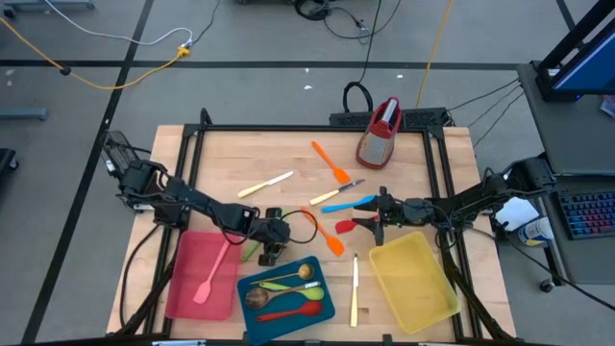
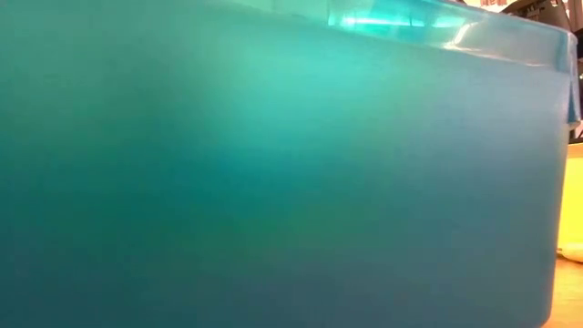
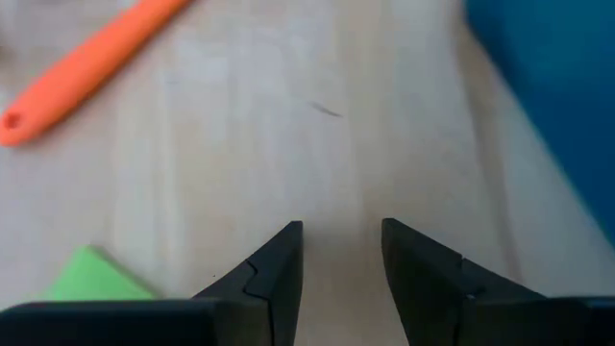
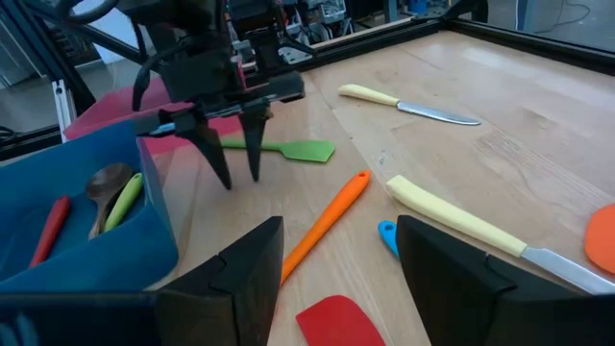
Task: Pick & Place Kitchen Items
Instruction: Adjust the blue bin
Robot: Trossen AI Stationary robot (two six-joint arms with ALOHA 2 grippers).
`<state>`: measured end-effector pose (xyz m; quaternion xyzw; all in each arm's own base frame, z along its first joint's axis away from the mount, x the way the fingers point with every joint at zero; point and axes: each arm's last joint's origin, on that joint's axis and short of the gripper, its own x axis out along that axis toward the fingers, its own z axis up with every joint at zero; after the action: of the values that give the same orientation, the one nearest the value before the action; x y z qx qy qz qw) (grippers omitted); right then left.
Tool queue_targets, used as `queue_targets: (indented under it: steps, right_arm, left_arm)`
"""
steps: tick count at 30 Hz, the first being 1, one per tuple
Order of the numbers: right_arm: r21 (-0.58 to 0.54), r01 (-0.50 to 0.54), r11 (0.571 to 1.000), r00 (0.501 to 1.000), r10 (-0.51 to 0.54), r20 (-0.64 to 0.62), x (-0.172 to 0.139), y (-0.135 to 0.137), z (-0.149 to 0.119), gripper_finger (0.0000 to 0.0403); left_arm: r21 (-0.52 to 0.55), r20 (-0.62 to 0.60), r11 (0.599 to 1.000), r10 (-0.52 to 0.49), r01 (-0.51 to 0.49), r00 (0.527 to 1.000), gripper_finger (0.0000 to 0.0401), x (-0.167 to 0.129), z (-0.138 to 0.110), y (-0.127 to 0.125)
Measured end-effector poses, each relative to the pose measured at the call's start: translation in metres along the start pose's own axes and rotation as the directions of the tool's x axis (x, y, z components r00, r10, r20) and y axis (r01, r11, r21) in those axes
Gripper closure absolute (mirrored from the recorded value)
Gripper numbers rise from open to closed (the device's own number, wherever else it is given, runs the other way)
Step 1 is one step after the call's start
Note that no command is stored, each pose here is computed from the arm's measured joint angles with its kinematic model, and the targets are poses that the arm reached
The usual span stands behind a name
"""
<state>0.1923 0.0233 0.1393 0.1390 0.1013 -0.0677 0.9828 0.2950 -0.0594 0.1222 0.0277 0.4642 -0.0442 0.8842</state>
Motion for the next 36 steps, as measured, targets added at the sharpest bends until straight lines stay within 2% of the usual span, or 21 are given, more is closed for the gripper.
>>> queue_targets:
  steps: [6,11,16,23,28,36]
  right_arm:
    - [0.000,0.000,1.000,1.000,0.000,0.000,0.000,0.000,0.000,0.0206]
    - [0.000,0.000,1.000,1.000,0.000,0.000,0.000,0.000,0.000,0.0206]
    - [0.000,0.000,1.000,1.000,0.000,0.000,0.000,0.000,0.000,0.0206]
    - [0.000,-0.001,1.000,1.000,0.001,0.001,0.000,0.000,0.000,0.0206]
    - [0.002,-0.003,1.000,1.000,0.003,0.008,0.000,0.000,0.001,0.0206]
    - [0.002,-0.003,1.000,1.000,0.003,0.007,0.000,0.000,0.001,0.0206]
  left_arm:
    - [-0.024,0.016,1.000,0.014,-0.014,1.000,0.0256,0.001,0.002,0.007]
    - [0.036,0.108,0.994,-0.108,0.104,0.988,0.0256,0.000,0.010,0.000]
    - [0.107,0.183,0.982,-0.173,0.155,0.968,0.0256,-0.002,0.018,-0.012]
    - [0.124,0.208,0.971,-0.227,0.205,0.951,0.0256,0.014,0.016,-0.024]
    - [0.125,0.225,0.972,-0.222,0.198,0.949,0.0256,0.019,0.017,-0.022]
    - [0.130,0.228,0.981,-0.170,0.143,0.959,0.0256,0.021,0.018,-0.003]
